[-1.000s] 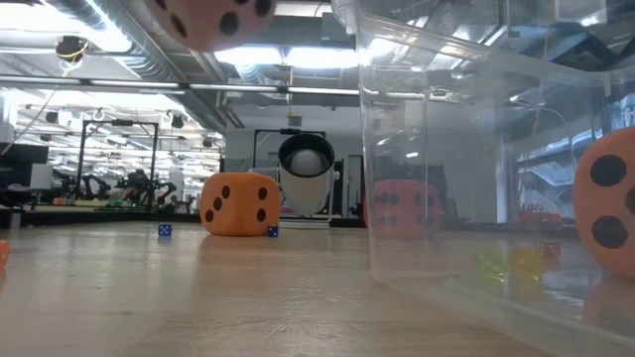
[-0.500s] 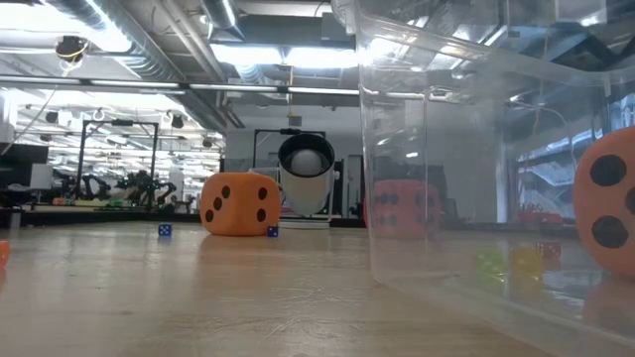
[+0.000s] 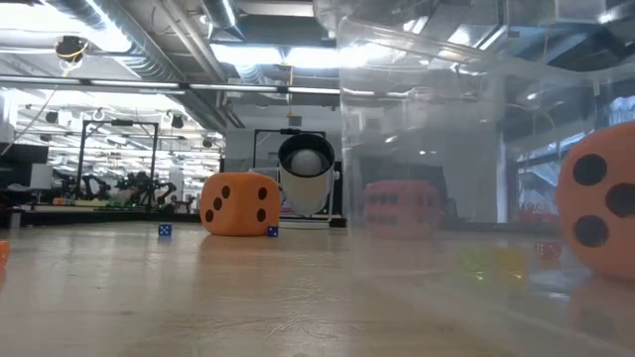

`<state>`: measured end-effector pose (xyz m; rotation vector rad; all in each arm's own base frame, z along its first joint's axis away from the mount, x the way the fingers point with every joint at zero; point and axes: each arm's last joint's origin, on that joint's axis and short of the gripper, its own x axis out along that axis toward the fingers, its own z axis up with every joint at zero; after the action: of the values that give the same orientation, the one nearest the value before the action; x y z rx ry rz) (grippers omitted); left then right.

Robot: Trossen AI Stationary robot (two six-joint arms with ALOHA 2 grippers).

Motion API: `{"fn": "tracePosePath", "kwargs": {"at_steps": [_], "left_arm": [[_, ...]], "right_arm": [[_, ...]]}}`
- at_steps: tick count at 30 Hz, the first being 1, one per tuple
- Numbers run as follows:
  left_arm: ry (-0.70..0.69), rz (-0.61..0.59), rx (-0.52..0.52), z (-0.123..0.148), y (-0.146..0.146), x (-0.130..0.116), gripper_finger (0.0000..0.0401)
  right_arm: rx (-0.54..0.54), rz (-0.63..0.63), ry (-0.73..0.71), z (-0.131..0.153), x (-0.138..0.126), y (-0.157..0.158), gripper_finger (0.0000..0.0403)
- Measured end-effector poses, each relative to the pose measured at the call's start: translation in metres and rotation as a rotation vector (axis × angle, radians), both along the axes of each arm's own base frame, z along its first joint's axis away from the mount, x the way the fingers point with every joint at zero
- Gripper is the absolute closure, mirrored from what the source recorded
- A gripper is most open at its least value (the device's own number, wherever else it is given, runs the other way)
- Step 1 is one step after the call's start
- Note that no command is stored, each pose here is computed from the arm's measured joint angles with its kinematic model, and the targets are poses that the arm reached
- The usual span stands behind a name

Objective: Pick & Place Dice
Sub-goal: Put the large pink die into the transparent bin

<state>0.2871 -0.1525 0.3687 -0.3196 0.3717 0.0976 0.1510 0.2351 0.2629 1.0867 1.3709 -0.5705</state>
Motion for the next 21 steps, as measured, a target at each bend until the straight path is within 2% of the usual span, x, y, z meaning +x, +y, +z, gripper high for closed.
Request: {"fn": "tracePosePath", "kwargs": {"at_steps": [16, 21], "left_arm": [[0.029, -0.085, -0.019, -0.001, 0.000, 0.001, 0.0327], [0.087, -0.092, -0.047, -0.006, 0.005, 0.001, 0.0327]], "right_arm": [[-0.014, 0.044, -0.288, 0.007, 0.038, -0.009, 0.0402], [-0.036, 0.049, -0.311, 0.008, 0.046, -0.014, 0.0402]]}}
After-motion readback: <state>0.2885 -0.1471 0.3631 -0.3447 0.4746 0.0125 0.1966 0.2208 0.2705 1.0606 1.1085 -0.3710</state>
